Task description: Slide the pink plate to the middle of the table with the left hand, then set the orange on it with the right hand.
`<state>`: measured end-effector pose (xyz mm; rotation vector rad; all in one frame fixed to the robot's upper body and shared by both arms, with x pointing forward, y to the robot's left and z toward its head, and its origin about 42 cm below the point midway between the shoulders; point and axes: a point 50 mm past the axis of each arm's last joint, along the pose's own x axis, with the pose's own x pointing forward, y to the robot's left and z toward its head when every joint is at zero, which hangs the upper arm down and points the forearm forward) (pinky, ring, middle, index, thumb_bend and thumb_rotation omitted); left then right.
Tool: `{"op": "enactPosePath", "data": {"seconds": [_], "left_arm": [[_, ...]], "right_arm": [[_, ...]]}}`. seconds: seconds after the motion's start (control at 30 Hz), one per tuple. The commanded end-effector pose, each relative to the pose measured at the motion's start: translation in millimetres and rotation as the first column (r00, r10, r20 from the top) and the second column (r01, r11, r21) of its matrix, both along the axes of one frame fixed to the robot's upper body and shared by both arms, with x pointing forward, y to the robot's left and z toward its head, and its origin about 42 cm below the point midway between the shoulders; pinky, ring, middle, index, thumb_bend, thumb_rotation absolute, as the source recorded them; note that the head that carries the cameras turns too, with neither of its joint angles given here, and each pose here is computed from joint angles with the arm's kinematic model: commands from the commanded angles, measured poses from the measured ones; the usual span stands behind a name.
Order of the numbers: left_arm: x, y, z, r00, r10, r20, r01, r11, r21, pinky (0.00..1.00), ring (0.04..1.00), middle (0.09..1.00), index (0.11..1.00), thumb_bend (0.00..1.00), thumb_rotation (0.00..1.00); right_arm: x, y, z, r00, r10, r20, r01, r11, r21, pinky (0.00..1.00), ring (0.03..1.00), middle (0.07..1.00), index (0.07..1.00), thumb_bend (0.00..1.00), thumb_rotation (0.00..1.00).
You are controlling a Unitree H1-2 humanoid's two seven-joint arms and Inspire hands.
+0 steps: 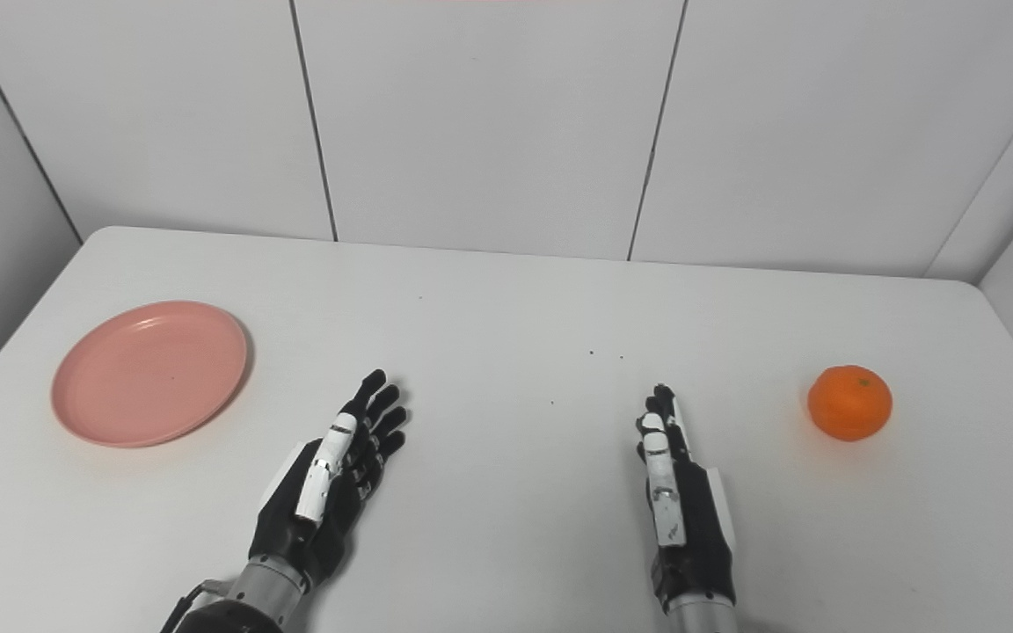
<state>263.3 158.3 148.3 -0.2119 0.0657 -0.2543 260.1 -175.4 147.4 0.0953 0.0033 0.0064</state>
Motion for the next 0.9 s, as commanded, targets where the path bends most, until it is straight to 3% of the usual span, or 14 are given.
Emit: {"op": "enactPosePath", "data": {"seconds": [0.0, 0.43, 0.87], "left_arm": [[2.3, -3.5, 11.8, 0.998, -0.005, 0.068, 0.006, 1.0, -0.011, 1.0, 0.988, 0.998, 0.994, 0.39, 1.0], [1.6, -6.0, 11.0, 0.998, -0.006, 0.067, 0.006, 1.0, -0.004, 1.0, 0.988, 0.998, 0.995, 0.4, 1.0], [-0.3, -24.8, 0.0, 0.998, -0.016, 0.053, 0.018, 0.999, -0.037, 1.0, 0.999, 1.0, 1.0, 0.38, 1.0]], "right_arm": [[1.8, 1.8, 15.0, 0.995, -0.005, 0.097, 0.005, 1.0, 0.009, 0.99, 0.973, 0.986, 0.991, 0.19, 1.0], [0.9, -0.5, 15.0, 0.995, -0.002, 0.096, 0.001, 1.0, 0.016, 0.99, 0.97, 0.985, 0.99, 0.19, 1.0], [-2.4, -19.0, 7.2, 0.994, 0.024, 0.103, -0.024, 1.0, -0.002, 1.0, 0.983, 1.0, 1.0, 0.2, 1.0]]}}
